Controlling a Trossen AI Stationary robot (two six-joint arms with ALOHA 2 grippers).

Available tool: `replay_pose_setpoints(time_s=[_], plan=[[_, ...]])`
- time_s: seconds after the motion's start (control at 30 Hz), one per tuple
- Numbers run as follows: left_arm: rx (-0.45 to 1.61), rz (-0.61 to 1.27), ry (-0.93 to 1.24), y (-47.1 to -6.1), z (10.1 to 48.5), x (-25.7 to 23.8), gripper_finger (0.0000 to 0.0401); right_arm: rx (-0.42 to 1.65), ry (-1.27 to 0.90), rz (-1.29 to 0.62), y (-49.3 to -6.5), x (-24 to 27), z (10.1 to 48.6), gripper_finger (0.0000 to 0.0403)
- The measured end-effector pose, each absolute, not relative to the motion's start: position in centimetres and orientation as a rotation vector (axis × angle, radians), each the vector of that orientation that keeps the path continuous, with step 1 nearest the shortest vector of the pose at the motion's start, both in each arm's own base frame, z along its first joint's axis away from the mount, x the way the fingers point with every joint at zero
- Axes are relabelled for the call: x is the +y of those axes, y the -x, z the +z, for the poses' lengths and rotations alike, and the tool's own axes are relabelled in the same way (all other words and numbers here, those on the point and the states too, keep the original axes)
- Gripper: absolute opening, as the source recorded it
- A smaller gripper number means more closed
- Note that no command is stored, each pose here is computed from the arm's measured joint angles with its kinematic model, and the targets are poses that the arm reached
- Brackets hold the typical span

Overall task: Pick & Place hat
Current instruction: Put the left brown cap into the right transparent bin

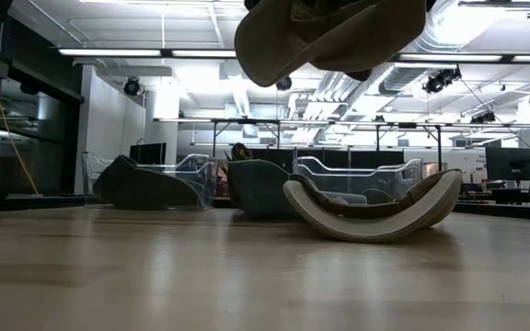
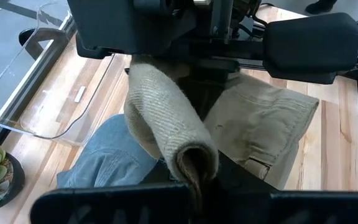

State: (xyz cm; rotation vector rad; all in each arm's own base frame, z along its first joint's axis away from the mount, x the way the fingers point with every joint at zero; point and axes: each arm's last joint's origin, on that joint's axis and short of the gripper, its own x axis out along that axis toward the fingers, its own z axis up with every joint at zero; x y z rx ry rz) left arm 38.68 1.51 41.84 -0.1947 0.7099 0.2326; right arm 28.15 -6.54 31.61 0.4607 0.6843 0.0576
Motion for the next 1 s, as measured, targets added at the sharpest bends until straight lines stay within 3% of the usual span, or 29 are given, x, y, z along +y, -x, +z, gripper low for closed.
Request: replay_pose_setpoints(time_s=[0.07, 0.57, 0.7, 1.0], plan=[[0.71, 0.233, 0.195, -38.68, 41.84, 1.51, 0.0, 0.684, -0.456, 0.06, -28.15, -6.54, 31.61, 0.0009], [0.711, 0.24, 0.19, -38.66, 41.83, 1.61, 0.0011, 0.694, -0.453, 0.057, -28.2, -6.17, 31.55, 0.0001], [0.711, 0.244, 0.188, -38.66, 41.82, 1.63, 0.0056, 0.704, -0.452, 0.055, -28.14, -6.16, 31.47, 0.0001], [0.714, 0.283, 0.176, -38.55, 41.8, 1.74, 0.0216, 0.741, -0.455, 0.047, -27.89, -6.11, 31.17, 0.0]])
